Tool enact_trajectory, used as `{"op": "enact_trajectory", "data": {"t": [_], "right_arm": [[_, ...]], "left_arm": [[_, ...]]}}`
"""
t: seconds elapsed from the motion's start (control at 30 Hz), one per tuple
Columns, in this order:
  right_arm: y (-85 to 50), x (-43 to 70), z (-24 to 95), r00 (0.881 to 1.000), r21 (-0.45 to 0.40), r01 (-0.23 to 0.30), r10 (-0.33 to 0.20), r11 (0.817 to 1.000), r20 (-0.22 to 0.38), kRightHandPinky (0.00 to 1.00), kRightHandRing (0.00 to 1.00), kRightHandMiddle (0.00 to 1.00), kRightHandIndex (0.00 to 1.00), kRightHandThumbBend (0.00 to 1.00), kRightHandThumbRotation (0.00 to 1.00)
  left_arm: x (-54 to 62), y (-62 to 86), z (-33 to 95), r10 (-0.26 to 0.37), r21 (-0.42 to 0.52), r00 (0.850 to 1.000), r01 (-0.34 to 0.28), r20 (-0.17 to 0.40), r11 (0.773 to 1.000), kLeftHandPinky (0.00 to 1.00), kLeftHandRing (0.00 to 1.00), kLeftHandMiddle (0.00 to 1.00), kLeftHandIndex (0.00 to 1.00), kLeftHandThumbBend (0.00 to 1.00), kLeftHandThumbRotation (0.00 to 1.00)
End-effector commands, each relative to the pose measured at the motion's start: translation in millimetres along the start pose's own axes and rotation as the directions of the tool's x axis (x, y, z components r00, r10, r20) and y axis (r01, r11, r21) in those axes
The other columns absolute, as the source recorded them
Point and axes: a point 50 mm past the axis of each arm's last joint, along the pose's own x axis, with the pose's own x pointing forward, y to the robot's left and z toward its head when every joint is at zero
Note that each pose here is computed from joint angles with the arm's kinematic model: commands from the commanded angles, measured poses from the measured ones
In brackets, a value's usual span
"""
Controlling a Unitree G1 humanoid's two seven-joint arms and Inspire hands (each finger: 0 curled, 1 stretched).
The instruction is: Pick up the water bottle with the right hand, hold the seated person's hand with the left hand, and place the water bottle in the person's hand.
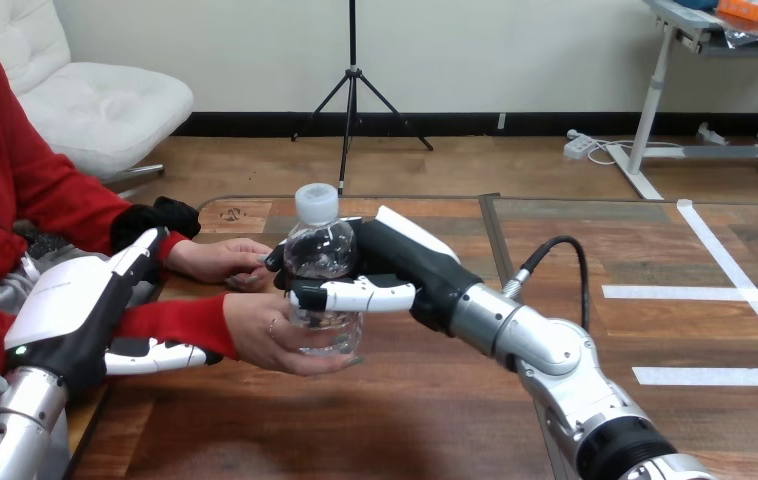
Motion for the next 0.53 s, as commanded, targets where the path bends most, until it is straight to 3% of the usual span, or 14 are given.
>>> {"op": "enact_trajectory", "data": {"t": [0.0,0.5], "right_arm": [[-17.3,1.7,19.3,0.995,-0.035,0.043,-0.039,0.998,0.089,0.52,0.6,0.64,0.65,1.0,0.61],[-27.7,-8.7,19.7,0.989,-0.014,0.093,-0.09,0.996,0.116,0.49,0.57,0.61,0.63,1.0,0.64]], "left_arm": [[15.1,5.8,14.6,0.03,-0.03,0.998,-0.029,0.05,0.999,0.83,0.96,0.99,1.0,1.0,0.7],[16.1,10.2,13.9,0.02,-0.003,0.998,-0.02,0.064,1.0,0.93,1.0,1.0,1.0,1.0,0.76]]}}
